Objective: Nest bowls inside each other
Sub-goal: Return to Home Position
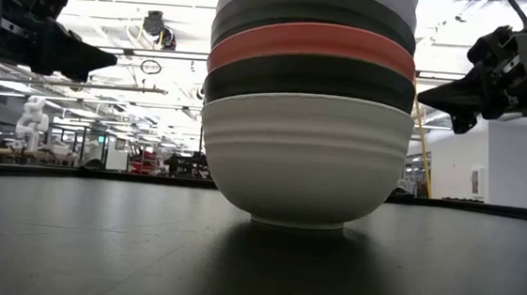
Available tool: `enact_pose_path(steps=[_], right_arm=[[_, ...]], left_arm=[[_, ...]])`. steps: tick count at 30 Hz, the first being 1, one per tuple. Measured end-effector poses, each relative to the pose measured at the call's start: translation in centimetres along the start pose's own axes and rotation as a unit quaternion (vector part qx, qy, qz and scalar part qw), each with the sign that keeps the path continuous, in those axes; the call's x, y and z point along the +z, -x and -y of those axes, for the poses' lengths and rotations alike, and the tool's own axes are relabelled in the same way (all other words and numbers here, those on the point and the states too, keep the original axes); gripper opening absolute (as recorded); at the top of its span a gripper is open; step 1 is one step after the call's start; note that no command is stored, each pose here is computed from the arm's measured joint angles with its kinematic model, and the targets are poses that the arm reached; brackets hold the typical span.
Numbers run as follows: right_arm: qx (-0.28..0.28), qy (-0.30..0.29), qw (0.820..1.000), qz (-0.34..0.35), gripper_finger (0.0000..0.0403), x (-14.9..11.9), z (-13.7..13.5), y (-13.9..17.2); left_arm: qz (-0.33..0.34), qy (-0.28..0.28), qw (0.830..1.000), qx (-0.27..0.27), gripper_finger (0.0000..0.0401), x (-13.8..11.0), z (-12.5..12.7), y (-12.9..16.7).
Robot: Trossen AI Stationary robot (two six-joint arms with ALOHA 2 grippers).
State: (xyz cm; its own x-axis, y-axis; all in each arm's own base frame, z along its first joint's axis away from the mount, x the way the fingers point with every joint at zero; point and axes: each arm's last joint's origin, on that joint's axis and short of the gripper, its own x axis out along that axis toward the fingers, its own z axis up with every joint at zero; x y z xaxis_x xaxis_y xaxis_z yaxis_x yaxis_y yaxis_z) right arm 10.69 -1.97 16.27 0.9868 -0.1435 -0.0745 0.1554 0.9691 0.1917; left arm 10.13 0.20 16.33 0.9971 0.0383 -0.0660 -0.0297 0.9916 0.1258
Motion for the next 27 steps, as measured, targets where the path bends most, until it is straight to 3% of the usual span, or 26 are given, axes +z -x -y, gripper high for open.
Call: enact_pose_path(steps=[14, 27], right_arm=[[0.001, -0.034, 0.999, 0.007, 0.0, 0.12, -0.02, 0.0], [0.001, -0.026, 1.0, 0.006, 0.0, 0.12, -0.02, 0.0]], left_arm=[[0.004, 0.013, 1.0, 0.003, 0.0026, 0.04, -0.02, -0.06], [0.007, 0.014, 1.0, 0.003, 0.0026, 0.1, -0.02, -0.06]])
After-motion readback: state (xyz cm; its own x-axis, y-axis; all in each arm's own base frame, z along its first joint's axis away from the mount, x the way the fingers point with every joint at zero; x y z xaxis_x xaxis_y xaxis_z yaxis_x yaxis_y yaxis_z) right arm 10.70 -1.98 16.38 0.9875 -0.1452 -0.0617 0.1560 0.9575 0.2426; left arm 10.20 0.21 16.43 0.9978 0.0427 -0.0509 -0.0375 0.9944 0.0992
